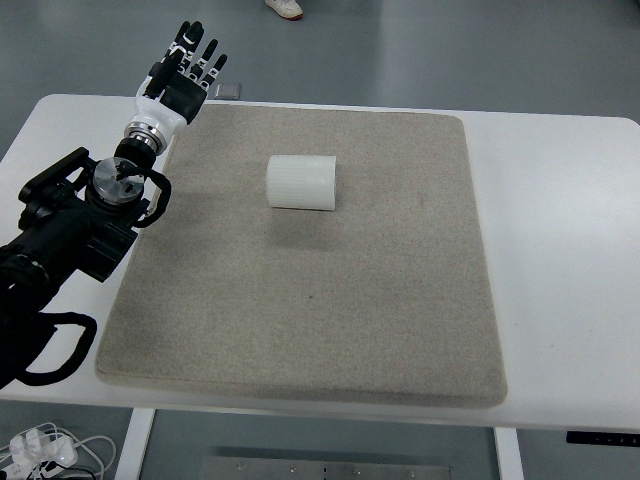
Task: Flip white cup upright
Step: 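Raise the left hand and open its fingers above the mat, then reach the left hand over the sideways white cup, fingers down, then close the left hand's fingers around the white cup's body, then lift the cup with the left hand and rotate it opening-up, then lower the upright cup onto the mat with the left hand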
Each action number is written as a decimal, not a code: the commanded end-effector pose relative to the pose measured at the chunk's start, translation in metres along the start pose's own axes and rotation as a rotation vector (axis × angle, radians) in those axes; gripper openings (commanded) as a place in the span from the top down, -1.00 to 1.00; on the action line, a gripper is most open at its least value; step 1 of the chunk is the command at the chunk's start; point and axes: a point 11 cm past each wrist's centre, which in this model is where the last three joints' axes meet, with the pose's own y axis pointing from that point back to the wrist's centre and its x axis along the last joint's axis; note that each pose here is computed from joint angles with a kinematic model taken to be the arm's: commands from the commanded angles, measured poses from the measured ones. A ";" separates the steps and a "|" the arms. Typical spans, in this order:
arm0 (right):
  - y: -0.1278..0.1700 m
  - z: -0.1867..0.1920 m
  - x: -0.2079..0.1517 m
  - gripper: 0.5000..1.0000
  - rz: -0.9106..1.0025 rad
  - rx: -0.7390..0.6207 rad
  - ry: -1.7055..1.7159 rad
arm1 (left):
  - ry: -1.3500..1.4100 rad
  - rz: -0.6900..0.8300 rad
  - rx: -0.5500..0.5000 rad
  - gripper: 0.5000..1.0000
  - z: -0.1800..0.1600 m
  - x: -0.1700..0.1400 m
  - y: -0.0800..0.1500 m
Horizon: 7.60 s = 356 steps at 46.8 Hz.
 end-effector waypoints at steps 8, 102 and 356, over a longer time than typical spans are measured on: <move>0.000 0.000 0.000 -0.81 0.000 0.000 0.000 | 0.000 0.002 -0.002 -0.99 0.001 0.000 0.000; 0.000 0.000 0.000 -0.81 0.000 0.000 0.000 | -1.460 -0.584 0.520 -0.97 0.002 -0.102 0.006; 0.000 0.000 0.000 -0.81 0.000 0.000 0.000 | -0.996 -0.384 0.248 -0.28 -0.096 0.006 0.041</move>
